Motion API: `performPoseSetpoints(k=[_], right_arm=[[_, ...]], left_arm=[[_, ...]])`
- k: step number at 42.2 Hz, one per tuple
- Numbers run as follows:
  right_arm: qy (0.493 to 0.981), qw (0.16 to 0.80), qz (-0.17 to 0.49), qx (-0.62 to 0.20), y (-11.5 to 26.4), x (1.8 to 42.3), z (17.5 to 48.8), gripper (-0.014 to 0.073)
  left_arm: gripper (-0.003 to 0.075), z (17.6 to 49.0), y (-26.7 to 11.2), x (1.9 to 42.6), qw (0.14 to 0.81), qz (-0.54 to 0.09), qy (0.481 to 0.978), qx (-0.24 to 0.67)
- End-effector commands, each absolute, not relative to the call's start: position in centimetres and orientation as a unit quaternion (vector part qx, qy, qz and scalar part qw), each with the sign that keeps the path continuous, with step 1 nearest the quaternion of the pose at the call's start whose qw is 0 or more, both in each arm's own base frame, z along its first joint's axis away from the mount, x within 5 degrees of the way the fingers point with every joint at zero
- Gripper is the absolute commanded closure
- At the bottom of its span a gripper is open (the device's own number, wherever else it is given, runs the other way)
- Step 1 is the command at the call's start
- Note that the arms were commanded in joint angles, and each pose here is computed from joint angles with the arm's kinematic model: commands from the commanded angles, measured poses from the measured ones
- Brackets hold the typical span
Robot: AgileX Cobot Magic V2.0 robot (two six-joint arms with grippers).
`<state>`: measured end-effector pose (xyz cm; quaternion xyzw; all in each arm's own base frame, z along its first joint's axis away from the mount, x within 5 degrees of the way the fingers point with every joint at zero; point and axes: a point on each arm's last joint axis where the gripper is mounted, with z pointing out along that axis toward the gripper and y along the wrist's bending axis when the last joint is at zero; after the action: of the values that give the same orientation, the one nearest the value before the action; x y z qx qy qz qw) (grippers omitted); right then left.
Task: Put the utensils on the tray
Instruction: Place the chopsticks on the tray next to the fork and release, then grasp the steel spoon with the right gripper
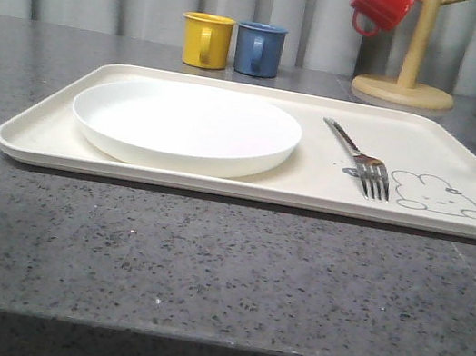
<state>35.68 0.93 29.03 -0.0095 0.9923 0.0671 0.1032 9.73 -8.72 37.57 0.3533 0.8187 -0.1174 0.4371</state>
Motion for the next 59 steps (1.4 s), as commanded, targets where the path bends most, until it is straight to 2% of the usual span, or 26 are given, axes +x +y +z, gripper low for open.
performPoseSetpoints(k=[1, 8, 19, 23, 30, 33, 36, 42, 47, 59], right_arm=[[0.983, 0.130, 0.126, -0.038, 3.8, 34.6, 32.8, 0.0558], [0.976, 0.138, 0.162, -0.051, 7.1, 35.1, 32.3, 0.0557], [0.980, 0.101, 0.170, -0.025, 9.1, 36.1, 29.8, 0.0549], [0.980, 0.096, 0.171, -0.024, 9.2, 36.3, 29.5, 0.0483], [0.981, 0.092, 0.172, -0.016, 9.2, 36.2, 29.4, 0.0295], [0.980, 0.098, 0.170, -0.023, 9.1, 36.1, 29.7, 0.0252], [0.980, 0.116, 0.157, -0.046, 8.9, 35.7, 30.6, 0.0249], [0.979, 0.167, 0.087, -0.084, 7.0, 34.2, 33.5, 0.0249], [0.979, 0.187, 0.020, -0.083, 4.3, 33.1, 35.2, 0.0249], [0.988, 0.155, -0.015, 0.004, -3.4, 33.4, 34.2, 0.0255]], left_arm=[[0.0352, 38.9, -9.1, 9.9, 0.474, -0.139, 0.799, 0.343], [0.0352, 38.9, -9.1, 9.9, 0.474, -0.139, 0.799, 0.343], [0.0352, 38.9, -9.1, 9.9, 0.474, -0.139, 0.799, 0.343], [0.0352, 38.9, -9.1, 9.9, 0.474, -0.139, 0.799, 0.343], [0.0352, 38.9, -9.1, 9.9, 0.474, -0.139, 0.799, 0.343], [0.0352, 38.9, -9.1, 9.9, 0.474, -0.139, 0.799, 0.343], [0.0352, 38.9, -9.1, 9.9, 0.474, -0.139, 0.799, 0.343], [0.0352, 38.9, -9.1, 9.9, 0.474, -0.139, 0.799, 0.343], [0.0352, 38.9, -9.1, 9.9, 0.474, -0.139, 0.799, 0.343], [0.0352, 38.9, -9.1, 9.9, 0.474, -0.139, 0.799, 0.343]])
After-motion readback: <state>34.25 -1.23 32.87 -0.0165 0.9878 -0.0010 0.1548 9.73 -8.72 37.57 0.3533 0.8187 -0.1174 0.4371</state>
